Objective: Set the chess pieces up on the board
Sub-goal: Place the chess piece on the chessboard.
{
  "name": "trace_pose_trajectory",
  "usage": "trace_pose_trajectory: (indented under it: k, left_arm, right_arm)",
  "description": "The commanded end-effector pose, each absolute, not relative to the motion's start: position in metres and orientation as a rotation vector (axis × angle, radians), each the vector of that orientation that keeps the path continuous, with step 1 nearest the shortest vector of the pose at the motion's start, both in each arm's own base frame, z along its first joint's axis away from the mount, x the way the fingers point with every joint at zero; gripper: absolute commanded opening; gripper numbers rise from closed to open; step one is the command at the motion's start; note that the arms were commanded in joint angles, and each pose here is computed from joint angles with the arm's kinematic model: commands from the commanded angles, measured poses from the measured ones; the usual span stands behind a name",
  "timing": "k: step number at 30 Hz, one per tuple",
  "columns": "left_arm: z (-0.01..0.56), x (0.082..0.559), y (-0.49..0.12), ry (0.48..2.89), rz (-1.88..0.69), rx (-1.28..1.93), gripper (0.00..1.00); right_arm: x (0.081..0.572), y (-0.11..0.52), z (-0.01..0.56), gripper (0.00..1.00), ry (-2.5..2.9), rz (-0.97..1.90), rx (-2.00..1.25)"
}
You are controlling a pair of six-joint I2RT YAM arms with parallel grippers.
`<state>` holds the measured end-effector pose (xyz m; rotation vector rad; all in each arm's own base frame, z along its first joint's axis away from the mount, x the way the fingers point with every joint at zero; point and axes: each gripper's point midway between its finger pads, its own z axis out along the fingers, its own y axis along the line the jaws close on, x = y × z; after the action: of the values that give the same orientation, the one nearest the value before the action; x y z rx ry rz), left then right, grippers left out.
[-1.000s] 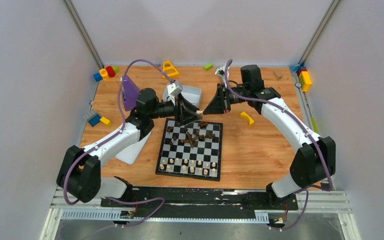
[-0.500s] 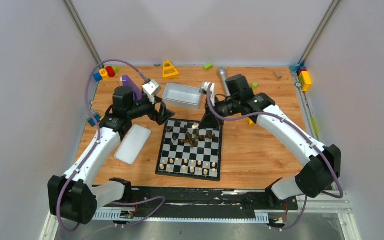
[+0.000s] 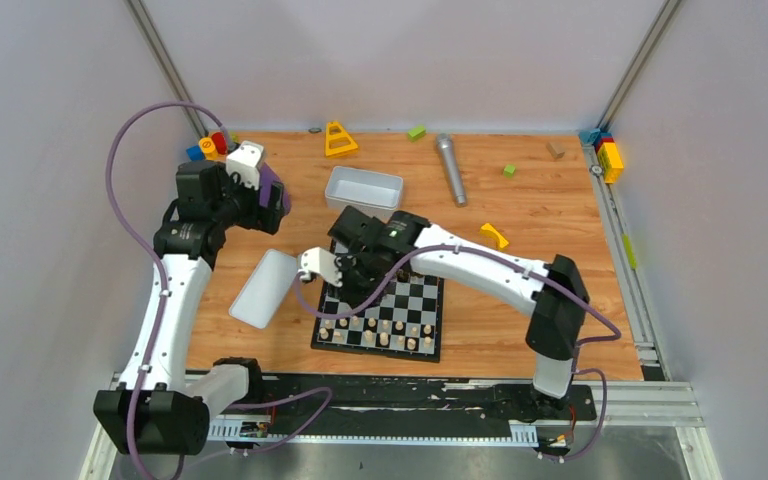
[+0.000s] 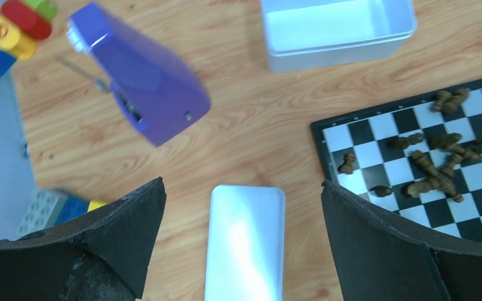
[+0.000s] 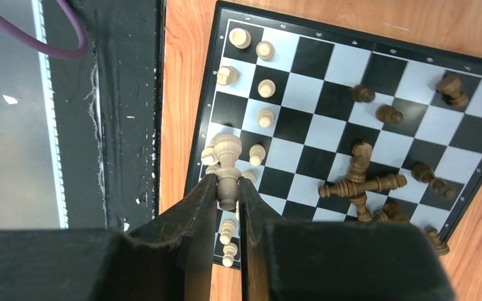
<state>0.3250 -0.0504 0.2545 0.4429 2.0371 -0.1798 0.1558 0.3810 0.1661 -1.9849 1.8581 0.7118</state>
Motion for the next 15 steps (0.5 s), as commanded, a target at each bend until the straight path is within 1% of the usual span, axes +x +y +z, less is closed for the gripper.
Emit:
trace_pose_trajectory:
  k: [1,5,15]
  left_arm:
    - [0.261,0.323,-0.016,2.099,-0.115,0.297,1.00]
    - [0.260,0.324,-0.001,2.109,-0.134,0.220,1.00]
    - [0.260,0.323,-0.001,2.094,-0.155,0.208,1.00]
  right_arm:
    - [0.146,0.384,0.157,0.01,1.833,0.515,-2.179]
    - [0.138,0.388,0.139,0.01,1.850,0.421,-2.293]
    - [0.133,0.389,0.104,0.00,1.842,0.221,-2.449]
